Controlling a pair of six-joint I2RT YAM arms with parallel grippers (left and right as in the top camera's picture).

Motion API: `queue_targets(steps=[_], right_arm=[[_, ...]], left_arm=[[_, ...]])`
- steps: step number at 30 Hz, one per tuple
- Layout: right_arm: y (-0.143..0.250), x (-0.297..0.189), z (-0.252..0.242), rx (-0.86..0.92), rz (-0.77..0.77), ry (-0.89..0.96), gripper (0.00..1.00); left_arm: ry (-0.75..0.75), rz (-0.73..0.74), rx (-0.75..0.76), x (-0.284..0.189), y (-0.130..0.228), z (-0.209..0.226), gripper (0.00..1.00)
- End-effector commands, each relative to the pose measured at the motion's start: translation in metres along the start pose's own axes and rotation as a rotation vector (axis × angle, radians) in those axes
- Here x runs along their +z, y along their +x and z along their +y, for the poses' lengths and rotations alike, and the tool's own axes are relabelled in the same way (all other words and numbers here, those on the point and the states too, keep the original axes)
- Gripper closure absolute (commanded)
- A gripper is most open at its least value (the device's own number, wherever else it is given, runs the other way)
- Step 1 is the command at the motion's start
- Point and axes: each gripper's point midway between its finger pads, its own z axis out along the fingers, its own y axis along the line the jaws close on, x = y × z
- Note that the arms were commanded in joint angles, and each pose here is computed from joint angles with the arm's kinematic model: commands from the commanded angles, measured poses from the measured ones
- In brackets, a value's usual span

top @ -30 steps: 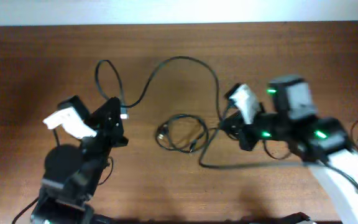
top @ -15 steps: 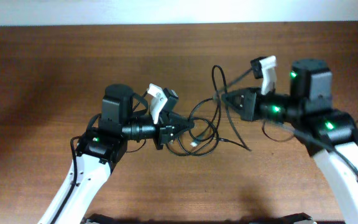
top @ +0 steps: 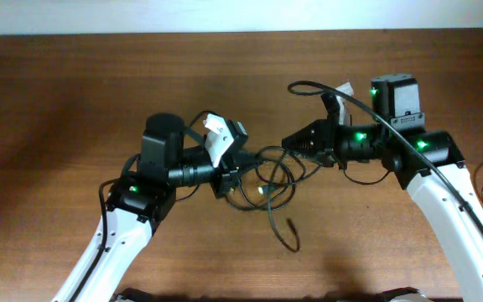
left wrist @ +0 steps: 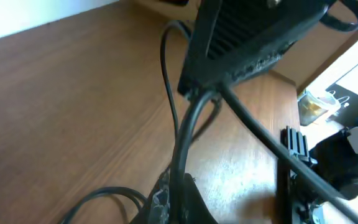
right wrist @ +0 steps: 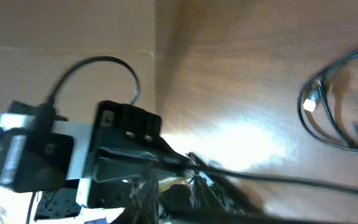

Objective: Untangle cables

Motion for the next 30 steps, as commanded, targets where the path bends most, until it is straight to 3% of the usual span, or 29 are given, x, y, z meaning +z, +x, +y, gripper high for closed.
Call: queue_targets(steps=[1, 4, 10, 14, 18, 23, 27, 28, 29, 30], right_arm=[[-0.002, -0.001, -0.003, 0.007, -0.006, 0.017, 0.72], [-0.010, -0.001, -0.014, -0.151, -0.047, 0.081, 0.70], [0.018, -0.001, -0.004, -0.677, 0.071, -0.029, 0.69], [0.026, -0.002, 0.003, -0.867, 0.082, -0.097, 0.61], [0.025, -0.002, 0.004, -0.903, 0.081, -0.099, 0.52], [0.025, -0.002, 0.003, -0.902, 0.081, -0.097, 0.51], [0.014, 0.008, -0.005, -0.980, 0.061, 0.016, 0.48], [0.013, 0.013, 0.000, -1.018, 0.054, 0.007, 0.48], [0.011, 0.015, 0.005, -1.050, 0.044, -0.003, 0.55], [0.005, 0.016, 0.001, -1.050, 0.027, 0.040, 0.74]], left_arm=[[-0.004, -0.009, 0.031, 0.001, -0.004, 0.000, 1.00], [-0.013, -0.009, 0.031, 0.001, -0.004, 0.002, 1.00], [-0.054, -0.004, -0.002, 0.001, -0.003, 0.009, 1.00], [-0.052, 0.004, -0.032, 0.001, -0.001, 0.009, 1.00], [-0.089, 0.013, -0.049, 0.001, 0.002, 0.016, 1.00], [-0.137, 0.013, -0.126, 0.000, 0.003, 0.024, 1.00], [0.031, -0.061, -0.122, 0.001, -0.019, -0.003, 1.00], [0.039, -0.052, -0.132, 0.001, -0.016, -0.005, 1.00], [0.057, -0.045, -0.141, 0.001, -0.015, -0.008, 1.00], [0.057, -0.039, -0.149, 0.001, -0.013, -0.008, 1.00]])
